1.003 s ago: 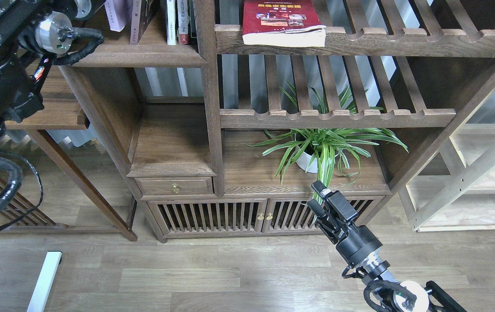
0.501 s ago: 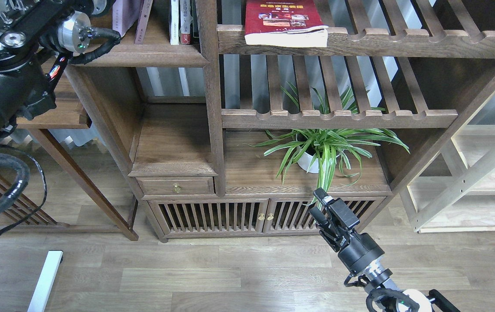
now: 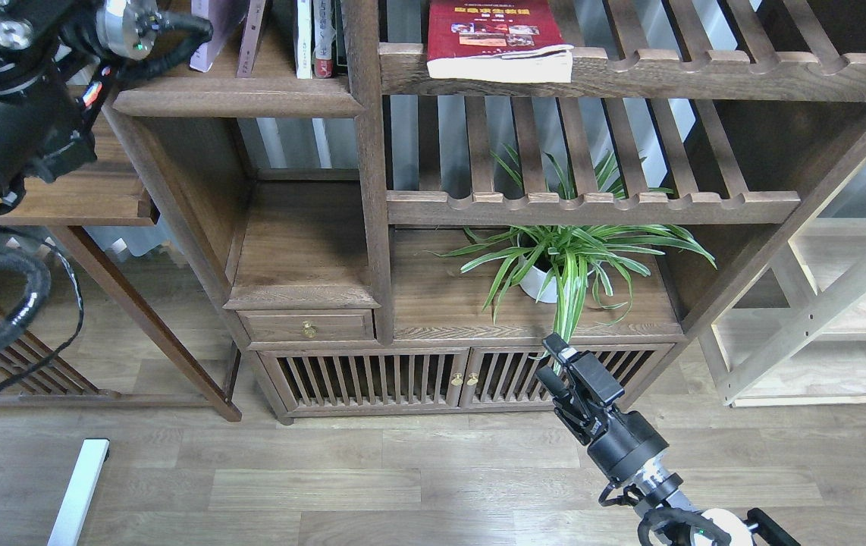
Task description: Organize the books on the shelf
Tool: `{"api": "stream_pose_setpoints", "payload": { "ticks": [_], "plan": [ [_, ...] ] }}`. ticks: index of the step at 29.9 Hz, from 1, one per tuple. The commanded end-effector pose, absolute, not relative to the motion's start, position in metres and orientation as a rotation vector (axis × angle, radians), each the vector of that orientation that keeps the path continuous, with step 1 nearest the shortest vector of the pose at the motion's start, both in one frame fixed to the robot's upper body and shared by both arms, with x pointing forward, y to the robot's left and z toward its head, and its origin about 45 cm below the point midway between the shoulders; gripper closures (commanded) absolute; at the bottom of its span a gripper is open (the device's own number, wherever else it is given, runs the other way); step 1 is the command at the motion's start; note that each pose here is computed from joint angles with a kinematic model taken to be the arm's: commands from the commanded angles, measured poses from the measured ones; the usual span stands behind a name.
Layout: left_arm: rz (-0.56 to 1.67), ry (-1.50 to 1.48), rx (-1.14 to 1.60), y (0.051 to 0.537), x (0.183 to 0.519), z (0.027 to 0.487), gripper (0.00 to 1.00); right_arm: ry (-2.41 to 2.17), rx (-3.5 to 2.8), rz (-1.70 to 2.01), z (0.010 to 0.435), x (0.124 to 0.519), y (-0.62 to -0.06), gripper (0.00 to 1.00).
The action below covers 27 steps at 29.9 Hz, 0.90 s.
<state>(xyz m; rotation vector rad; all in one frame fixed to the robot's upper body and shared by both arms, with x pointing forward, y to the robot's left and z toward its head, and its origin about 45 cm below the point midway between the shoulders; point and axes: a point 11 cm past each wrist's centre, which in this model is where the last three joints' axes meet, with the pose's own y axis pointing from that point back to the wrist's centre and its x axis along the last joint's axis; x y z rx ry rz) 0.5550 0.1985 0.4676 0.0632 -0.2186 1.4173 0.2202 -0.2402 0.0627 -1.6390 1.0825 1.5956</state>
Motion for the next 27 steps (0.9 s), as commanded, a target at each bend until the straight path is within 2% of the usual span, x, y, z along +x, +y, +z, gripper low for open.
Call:
{"api": "stream_pose_setpoints", "payload": {
  "ticks": [1,8,14,18,22,24,27],
  "plan": [
    [1.406,-0.252,0.024,0.195,0.553,0.483,0.37,1.088,-1.637,1.588,0.063,0.221,-0.243,0.06],
    [1.350,-0.309,-0.050,0.198,0.538,0.505,0.32,1.096,-1.635,1.581,0.064,0.223,-0.246,0.06],
    [1.272,-0.347,-0.157,0.193,0.522,0.501,0.22,1.092,-1.633,1.576,0.064,0.224,-0.244,0.06],
    [1.256,-0.365,-0.185,0.213,0.509,0.501,0.17,1.087,-1.632,1.577,0.065,0.224,-0.243,0.05],
    [1.201,-0.332,-0.370,0.218,0.489,0.509,0.11,1.071,-1.635,1.572,0.067,0.228,-0.239,0.05],
    [1.156,-0.350,-0.434,0.225,0.477,0.514,0.03,1.057,-1.639,1.572,0.069,0.228,-0.236,0.05],
    [1.043,-0.360,-0.498,0.241,0.461,0.512,0.01,1.049,-1.638,1.570,0.070,0.230,-0.233,0.04]
  ]
}}
